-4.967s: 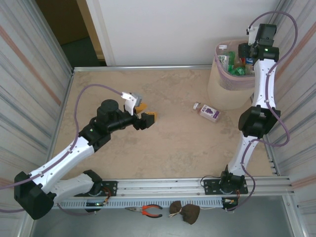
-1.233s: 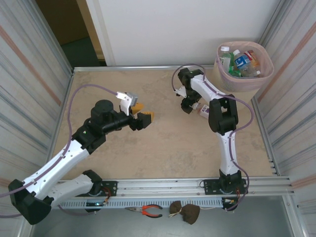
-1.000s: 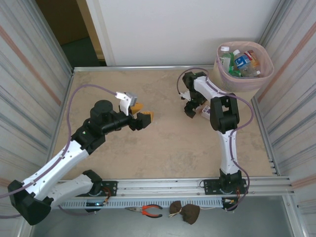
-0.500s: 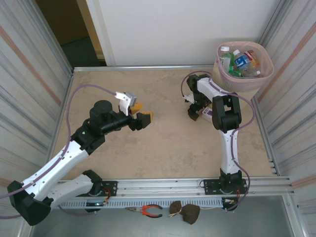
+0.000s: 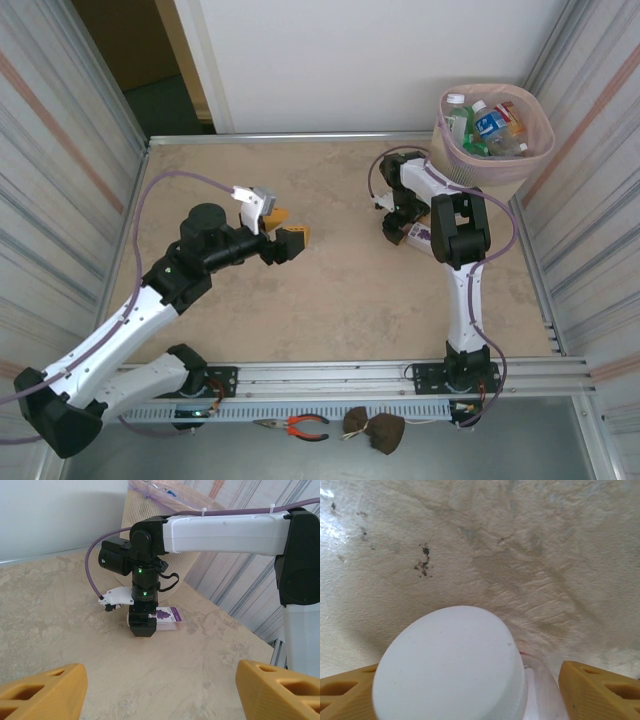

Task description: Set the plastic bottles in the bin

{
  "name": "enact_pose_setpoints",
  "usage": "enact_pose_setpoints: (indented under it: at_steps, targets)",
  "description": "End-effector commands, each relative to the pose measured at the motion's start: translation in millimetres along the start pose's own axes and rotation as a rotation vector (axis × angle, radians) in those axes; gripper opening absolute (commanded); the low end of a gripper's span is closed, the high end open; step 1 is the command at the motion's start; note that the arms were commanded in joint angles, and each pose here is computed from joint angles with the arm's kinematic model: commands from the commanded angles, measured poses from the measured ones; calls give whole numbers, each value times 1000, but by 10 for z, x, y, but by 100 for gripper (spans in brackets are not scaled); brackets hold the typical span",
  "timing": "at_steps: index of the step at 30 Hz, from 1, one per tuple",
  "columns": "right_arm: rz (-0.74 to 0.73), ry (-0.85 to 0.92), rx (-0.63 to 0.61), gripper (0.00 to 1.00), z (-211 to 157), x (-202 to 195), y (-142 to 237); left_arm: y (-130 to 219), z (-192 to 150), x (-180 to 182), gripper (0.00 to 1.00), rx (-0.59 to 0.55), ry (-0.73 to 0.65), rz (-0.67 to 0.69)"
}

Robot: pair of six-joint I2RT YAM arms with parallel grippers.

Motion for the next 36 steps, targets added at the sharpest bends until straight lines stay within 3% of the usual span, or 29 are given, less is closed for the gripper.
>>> enact_pose_setpoints:
  at_steps: [1, 11, 25, 36]
  targets:
    - [9, -18, 38, 79, -161, -26, 90, 70, 58, -2, 78, -31, -1, 11]
    - [26, -31, 17, 87, -305, -78, 155, 57, 73, -1, 78, -32, 3, 7]
    - [92, -60, -63, 68, -375, -40, 367, 74, 70, -4, 78, -35, 5, 11]
    - [271, -108, -405, 68, -614, -74, 1198, 55, 70, 2, 78, -38, 15, 10]
Point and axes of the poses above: each hand's point on the last joint's axis, 136 mm out from that joint toward the fingers, its own y axis back along the fingers, its own x axis along the line the jaws close on, z = x × y, the point moved 10 cm from there along y, back along the fingers, and after that the axes turned 11 degrees about -y, right-handed, at the moved point
